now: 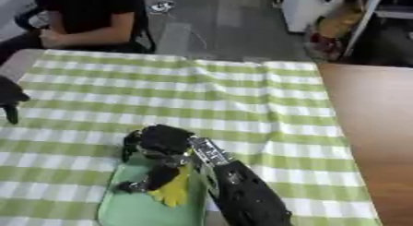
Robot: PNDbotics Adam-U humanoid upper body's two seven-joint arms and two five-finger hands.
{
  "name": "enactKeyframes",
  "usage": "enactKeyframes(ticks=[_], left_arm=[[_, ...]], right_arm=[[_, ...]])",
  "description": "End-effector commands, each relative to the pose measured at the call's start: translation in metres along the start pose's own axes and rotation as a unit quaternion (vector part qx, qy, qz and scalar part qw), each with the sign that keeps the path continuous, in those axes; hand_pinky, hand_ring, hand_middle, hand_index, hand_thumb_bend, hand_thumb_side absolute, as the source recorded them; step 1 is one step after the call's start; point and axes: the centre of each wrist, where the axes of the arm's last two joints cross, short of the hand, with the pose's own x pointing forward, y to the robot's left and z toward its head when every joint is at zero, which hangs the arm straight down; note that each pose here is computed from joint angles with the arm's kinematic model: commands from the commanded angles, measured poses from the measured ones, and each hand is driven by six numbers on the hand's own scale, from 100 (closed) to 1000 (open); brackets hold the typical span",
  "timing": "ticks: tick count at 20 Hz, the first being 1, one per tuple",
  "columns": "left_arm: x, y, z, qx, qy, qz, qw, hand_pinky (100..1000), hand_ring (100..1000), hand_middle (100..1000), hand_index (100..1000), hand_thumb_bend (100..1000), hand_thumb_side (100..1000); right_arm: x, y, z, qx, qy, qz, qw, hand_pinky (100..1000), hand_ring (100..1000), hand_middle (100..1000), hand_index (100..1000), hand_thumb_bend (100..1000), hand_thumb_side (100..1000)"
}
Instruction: Pick up objects on the table and place them in the box.
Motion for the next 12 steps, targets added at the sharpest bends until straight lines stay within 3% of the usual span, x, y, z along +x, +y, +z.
enactKeyframes(ticks=[1, 2, 3, 4, 5, 6, 7, 9, 10, 11, 12], left_arm=[[0.006, 0.002, -0.004, -0.002, -0.013, -0.003, 1.000, 236, 467, 487, 431, 612, 1000], [0.006, 0.002, -0.004, -0.002, -0.013, -0.003, 1.000, 236, 467, 487, 431, 613, 1000], [0.006, 0.002, -0.004, -0.002, -0.013, -0.003, 1.000, 236, 467, 487, 431, 612, 1000], [0.006, 0.002, -0.004, -0.002, -0.013, -0.003, 1.000, 236, 467, 487, 431, 612, 1000], [0.006, 0.002, -0.004, -0.003, -0.013, -0.003, 1.000, 236, 467, 488, 431, 612, 1000], [0.006, 0.002, -0.004, -0.003, -0.014, -0.003, 1.000, 236, 467, 488, 431, 612, 1000], [0.006, 0.002, -0.004, -0.003, -0.014, -0.003, 1.000, 236, 467, 488, 431, 612, 1000], [0.006, 0.002, -0.004, -0.003, -0.014, -0.003, 1.000, 236, 468, 488, 431, 611, 1000], [0.006, 0.002, -0.004, -0.003, -0.014, -0.003, 1.000, 236, 468, 488, 431, 616, 999], [0.006, 0.002, -0.004, -0.003, -0.014, -0.003, 1.000, 237, 468, 488, 431, 611, 1000], [0.006, 0.002, -0.004, -0.003, -0.014, -0.003, 1.000, 237, 468, 488, 431, 611, 1000]], right_arm=[[0.003, -0.013, -0.004, -0.011, -0.009, 0.012, 1.000, 230, 536, 711, 724, 430, 748], [0.004, -0.014, -0.004, -0.011, -0.009, 0.013, 1.000, 264, 555, 721, 731, 430, 749], [0.004, -0.015, -0.004, -0.011, -0.009, 0.014, 1.000, 409, 631, 762, 769, 442, 751], [0.004, -0.017, -0.004, -0.010, -0.009, 0.015, 1.000, 369, 612, 751, 760, 438, 752], [0.005, -0.018, -0.004, -0.008, -0.010, 0.016, 1.000, 596, 719, 811, 834, 485, 733], [0.006, -0.019, -0.005, -0.005, -0.010, 0.019, 1.000, 596, 719, 811, 834, 485, 733], [0.006, -0.021, -0.005, -0.001, -0.011, 0.022, 1.000, 841, 804, 866, 891, 568, 726], [0.007, -0.028, -0.006, 0.007, -0.015, 0.030, 0.999, 902, 846, 897, 905, 663, 736], [0.008, -0.032, -0.006, 0.011, -0.018, 0.034, 0.999, 902, 846, 897, 905, 631, 786], [0.008, -0.037, -0.006, 0.012, -0.021, 0.037, 0.999, 923, 857, 906, 909, 714, 760], [0.009, -0.042, -0.006, 0.010, -0.024, 0.039, 0.999, 923, 857, 906, 909, 714, 760]])
